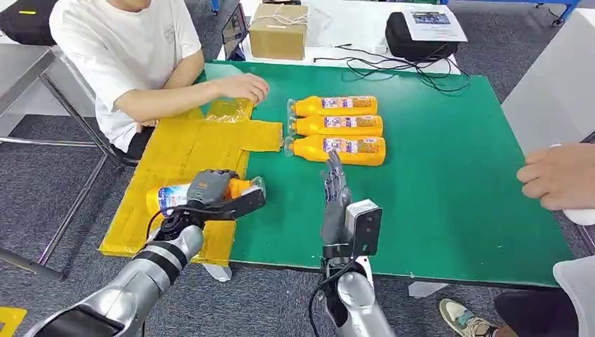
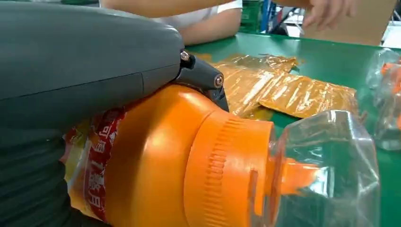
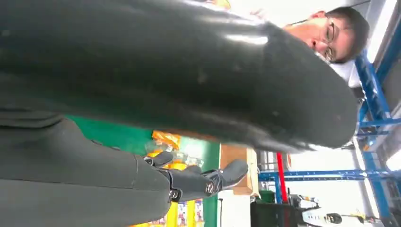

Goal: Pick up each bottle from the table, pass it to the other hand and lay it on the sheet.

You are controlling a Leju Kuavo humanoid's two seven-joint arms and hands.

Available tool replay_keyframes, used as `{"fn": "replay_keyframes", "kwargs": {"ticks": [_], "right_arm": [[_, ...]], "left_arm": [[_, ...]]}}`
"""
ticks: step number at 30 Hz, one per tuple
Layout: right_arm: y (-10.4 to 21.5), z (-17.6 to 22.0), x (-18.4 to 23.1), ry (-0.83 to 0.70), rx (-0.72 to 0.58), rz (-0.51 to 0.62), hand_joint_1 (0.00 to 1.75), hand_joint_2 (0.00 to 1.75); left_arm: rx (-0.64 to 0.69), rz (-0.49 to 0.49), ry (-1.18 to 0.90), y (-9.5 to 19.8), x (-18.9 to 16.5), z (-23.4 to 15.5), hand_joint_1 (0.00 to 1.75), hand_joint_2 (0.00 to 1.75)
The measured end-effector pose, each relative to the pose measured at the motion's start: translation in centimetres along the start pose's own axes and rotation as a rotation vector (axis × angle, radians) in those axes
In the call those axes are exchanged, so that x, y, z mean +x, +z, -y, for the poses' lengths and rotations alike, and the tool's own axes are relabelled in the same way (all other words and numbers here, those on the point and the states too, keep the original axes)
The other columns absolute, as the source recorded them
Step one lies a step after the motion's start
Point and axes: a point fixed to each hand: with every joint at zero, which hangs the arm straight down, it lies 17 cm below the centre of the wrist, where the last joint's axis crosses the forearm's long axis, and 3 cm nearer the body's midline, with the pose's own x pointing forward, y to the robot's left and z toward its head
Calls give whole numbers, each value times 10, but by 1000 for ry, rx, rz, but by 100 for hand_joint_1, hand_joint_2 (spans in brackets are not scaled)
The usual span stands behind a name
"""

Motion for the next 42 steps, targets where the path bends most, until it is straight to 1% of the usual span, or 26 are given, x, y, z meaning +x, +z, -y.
{"fn": "replay_keyframes", "kwargs": {"ticks": [2,3,4,5,7,11,19,20,22,26,28,30,31,32,34,35,36,38,39,42], "right_arm": [[0,-1,-2,1,5,-4,0,0],[0,-2,-3,1,10,-6,0,0],[0,-3,-3,1,14,-8,0,0],[0,-5,-4,1,19,-8,0,0],[0,-7,-5,2,30,-11,0,0],[0,-10,-9,2,45,-21,0,0],[-1,-11,-13,8,52,-31,0,0],[-1,-11,-14,9,53,-32,0,0],[-1,-12,-15,11,57,-35,0,0],[-1,-18,-17,-37,90,-48,0,0],[1,-21,-17,-52,109,-48,0,0],[2,-20,-17,-38,114,-39,0,0],[4,-19,-17,-28,109,-31,0,0],[5,-16,-17,-7,98,-24,0,0],[8,-9,-15,59,59,12,0,0],[11,-4,-13,96,34,35,0,0],[13,0,-11,121,12,54,0,175],[19,4,-9,157,-11,77,0,175],[22,5,-9,170,-16,81,0,175],[29,10,-9,216,-29,96,0,175]], "left_arm": [[-11,-7,-5,-1,-3,2,175,175],[-22,-11,-17,-1,-4,5,122,175],[-32,-14,-26,0,-5,8,3,175],[-50,-17,-34,0,-6,12,0,175],[-99,-24,-31,3,-7,25,0,175],[-215,-2,50,10,0,49,0,175],[-252,-4,126,10,7,54,0,175],[-264,-7,157,10,8,55,0,0],[-281,4,230,9,15,53,0,0],[-238,114,393,8,48,45,0,0],[-151,205,490,12,73,33,0,0],[-62,270,572,17,92,20,0,0],[0,304,623,20,102,5,0,0],[40,319,667,22,109,-4,0,175],[165,367,817,32,123,-37,0,175],[244,395,922,38,129,-61,0,175],[307,410,1022,44,131,-80,0,175],[440,450,1226,62,134,-123,0,175],[482,478,1288,69,137,-141,0,175],[583,553,1370,96,140,-173,0,175]]}}
